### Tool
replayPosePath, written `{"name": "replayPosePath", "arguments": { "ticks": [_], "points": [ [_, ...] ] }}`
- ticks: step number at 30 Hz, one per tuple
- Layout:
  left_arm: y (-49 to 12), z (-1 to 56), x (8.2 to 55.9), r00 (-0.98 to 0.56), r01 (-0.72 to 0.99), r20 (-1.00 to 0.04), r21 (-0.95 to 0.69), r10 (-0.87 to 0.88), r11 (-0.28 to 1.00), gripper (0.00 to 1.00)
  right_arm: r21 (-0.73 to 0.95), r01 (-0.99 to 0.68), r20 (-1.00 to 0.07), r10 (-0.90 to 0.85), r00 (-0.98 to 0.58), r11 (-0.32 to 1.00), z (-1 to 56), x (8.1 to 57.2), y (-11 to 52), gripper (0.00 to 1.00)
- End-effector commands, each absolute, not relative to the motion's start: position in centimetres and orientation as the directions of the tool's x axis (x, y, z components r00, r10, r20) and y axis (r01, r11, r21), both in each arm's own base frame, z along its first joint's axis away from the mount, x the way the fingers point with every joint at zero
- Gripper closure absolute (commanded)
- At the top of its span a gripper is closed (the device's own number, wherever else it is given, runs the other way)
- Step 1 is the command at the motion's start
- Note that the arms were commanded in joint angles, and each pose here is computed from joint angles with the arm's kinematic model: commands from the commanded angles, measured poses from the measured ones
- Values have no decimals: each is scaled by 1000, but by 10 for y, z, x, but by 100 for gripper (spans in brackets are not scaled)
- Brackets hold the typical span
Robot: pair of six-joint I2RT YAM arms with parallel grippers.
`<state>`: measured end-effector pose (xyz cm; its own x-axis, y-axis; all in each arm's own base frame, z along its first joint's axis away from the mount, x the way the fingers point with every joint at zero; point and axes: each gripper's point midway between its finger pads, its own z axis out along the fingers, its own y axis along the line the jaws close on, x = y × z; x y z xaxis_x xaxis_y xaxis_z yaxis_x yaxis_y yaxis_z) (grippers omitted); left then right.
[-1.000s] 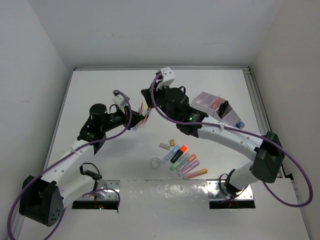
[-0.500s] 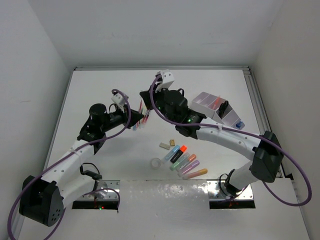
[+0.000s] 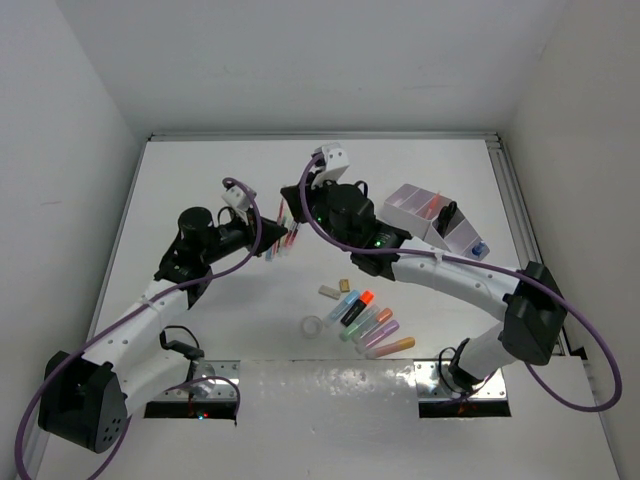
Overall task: Sort the stationery into containers
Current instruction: Close the pen cap on the pen.
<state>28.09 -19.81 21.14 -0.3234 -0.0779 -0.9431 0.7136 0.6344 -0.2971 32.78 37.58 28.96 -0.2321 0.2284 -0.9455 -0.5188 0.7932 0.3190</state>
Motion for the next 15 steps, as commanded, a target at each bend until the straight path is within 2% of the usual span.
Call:
{"name": "replayPosePath", "arguments": {
  "ticks": [1, 15],
  "points": [
    [-200, 250, 290, -215, 740, -969, -243, -121, 627, 100, 361, -525, -932, 300, -202, 771, 305, 325, 376, 100],
    [-201, 259, 296, -164, 744, -978, -211, -133, 634, 100, 384, -534, -923, 303, -236, 753, 286, 327, 388, 100]
  ]
}}
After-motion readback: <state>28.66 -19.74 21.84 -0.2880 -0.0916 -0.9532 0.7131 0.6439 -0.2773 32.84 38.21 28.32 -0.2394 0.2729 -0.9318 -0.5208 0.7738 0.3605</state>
